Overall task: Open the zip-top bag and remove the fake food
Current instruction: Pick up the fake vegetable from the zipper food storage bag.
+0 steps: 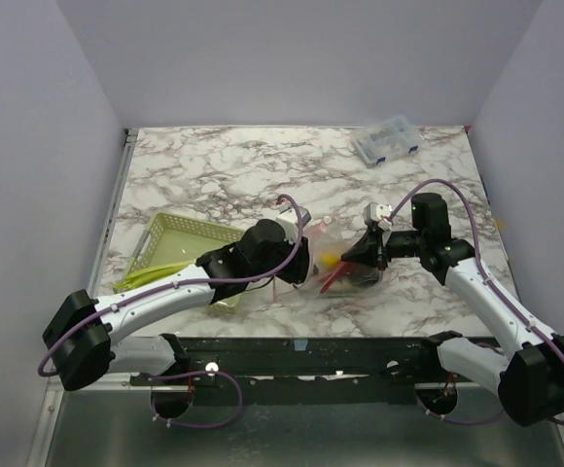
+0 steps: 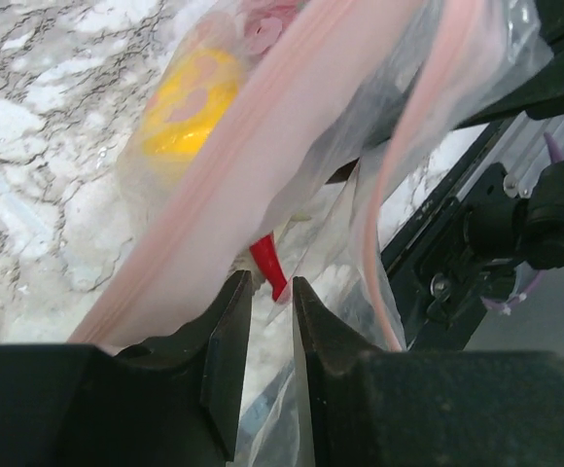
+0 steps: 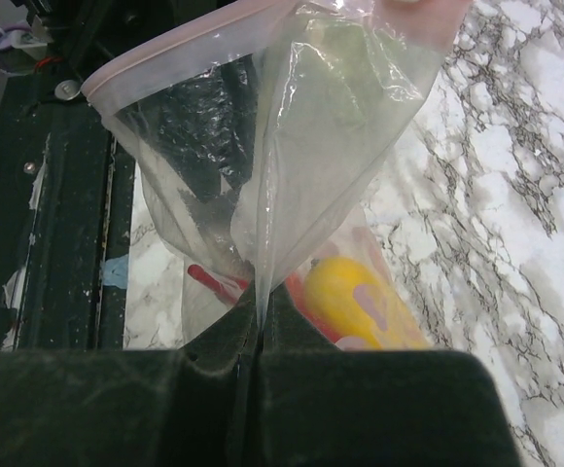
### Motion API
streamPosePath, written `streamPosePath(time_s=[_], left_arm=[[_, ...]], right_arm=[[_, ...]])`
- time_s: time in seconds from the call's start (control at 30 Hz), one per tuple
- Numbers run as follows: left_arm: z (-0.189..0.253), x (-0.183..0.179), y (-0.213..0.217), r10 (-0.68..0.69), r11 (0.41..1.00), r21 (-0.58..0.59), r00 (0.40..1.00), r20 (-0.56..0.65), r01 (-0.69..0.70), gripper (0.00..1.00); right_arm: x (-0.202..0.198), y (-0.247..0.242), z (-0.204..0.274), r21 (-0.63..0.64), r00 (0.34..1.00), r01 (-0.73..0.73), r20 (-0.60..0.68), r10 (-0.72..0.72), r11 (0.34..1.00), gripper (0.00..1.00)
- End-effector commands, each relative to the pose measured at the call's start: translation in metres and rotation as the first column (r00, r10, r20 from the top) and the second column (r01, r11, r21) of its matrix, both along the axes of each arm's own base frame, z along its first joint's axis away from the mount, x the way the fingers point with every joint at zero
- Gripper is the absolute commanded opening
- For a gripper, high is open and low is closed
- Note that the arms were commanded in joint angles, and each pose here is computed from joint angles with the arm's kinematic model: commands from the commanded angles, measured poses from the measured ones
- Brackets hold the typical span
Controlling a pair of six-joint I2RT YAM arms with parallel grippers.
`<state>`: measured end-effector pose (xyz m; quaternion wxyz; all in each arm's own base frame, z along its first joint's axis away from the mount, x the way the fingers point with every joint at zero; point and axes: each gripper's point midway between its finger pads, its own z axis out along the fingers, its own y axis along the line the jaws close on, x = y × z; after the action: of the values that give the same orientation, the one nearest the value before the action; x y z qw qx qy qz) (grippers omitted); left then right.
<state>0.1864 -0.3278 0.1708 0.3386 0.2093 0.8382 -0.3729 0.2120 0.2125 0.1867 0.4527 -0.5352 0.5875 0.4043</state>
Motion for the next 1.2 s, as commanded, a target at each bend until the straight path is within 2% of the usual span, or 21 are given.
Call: streamPosePath(time_s=[0.0, 0.23, 0.5, 0.83, 1.17], left_arm=[[-0.001, 0.003, -0.019, 0.029, 0.994, -0.106, 0.999, -0.013, -0.03, 0.26], [-0.022, 0.0, -0.028, 0.052, 0.994, -0.097, 0.997, -0.055, -0.057, 0.3], [-0.043, -0.005, -0.038, 0.05, 0.992, -0.107, 0.992, -0.115, -0.062, 0.41], [-0.068, 0.002, -0.034, 0.101, 0.995, 0.001, 0.989, -0.106, -0.102, 0.45], [-0.085, -0.002, -0.036, 0.072, 0.994, 0.085, 0.992, -0.107, -0.063, 0.51]], right_arm=[[-0.009, -0.001, -0.004, 0.011, 0.999, -0.025, -0.02, 0.025, 1.0, 0.0], [-0.01, 0.0, -0.003, 0.017, 0.999, -0.029, -0.023, 0.03, 0.999, 0.0], [-0.011, 0.001, -0.002, 0.025, 0.999, -0.032, -0.028, 0.033, 0.999, 0.0], [-0.012, 0.001, -0.002, 0.029, 0.999, -0.037, -0.03, 0.037, 0.999, 0.0], [-0.012, 0.001, -0.001, 0.03, 0.999, -0.037, -0.029, 0.038, 0.999, 0.0]])
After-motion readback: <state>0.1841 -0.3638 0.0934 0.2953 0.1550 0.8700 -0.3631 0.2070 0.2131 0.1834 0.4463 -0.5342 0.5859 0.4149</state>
